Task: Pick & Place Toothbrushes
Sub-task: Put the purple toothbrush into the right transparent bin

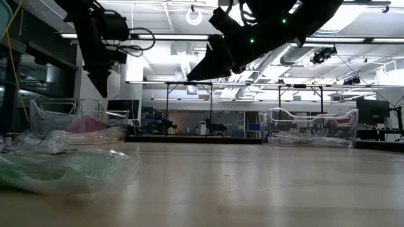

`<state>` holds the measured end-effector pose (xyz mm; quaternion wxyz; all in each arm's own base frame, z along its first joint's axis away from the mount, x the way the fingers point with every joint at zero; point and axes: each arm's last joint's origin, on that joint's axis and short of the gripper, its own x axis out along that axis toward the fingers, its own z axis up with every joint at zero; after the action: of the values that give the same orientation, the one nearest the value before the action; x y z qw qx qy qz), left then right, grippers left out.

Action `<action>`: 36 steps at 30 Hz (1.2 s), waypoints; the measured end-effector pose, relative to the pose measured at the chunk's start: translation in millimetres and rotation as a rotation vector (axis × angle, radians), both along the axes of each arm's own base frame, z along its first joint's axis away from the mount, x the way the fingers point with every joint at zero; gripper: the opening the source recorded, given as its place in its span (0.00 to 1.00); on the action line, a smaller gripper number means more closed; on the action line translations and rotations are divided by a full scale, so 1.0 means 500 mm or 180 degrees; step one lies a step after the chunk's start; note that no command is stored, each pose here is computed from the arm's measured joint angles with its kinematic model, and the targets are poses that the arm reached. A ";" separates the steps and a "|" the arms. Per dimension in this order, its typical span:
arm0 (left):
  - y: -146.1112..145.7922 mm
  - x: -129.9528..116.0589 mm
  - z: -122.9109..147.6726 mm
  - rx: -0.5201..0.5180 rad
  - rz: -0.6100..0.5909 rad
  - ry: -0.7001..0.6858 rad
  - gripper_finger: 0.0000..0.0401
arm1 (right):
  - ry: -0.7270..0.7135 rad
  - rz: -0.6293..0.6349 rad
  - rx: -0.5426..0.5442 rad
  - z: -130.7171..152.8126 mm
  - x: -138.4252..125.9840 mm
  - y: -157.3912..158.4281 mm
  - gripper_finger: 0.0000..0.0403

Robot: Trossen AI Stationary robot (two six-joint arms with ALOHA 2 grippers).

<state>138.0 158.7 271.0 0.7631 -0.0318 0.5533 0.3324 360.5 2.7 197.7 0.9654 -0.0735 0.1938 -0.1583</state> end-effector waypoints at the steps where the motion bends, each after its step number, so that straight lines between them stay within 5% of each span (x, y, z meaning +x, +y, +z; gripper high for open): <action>1: -0.008 -0.001 0.006 0.0016 -0.0039 -0.0033 0.32 | -0.0001 0.0002 0.0000 0.000 0.000 0.001 0.58; 7: -0.071 0.000 0.041 0.0194 -0.0440 -0.0219 0.32 | 0.0026 0.0009 0.0001 -0.001 -0.001 0.002 0.58; 23: -0.250 0.056 0.040 0.0065 -0.2252 0.0006 0.32 | 0.0252 0.0120 0.0044 -0.010 -0.010 0.027 0.58; 36: -0.309 0.073 0.012 0.0180 -0.2771 -0.0032 0.32 | 0.0661 0.0087 0.0379 0.027 -0.069 0.059 0.58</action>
<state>174.3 4.2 277.1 0.8354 0.2237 0.5021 -0.0056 326.1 32.1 211.2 0.9448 -0.0346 0.3008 -0.1249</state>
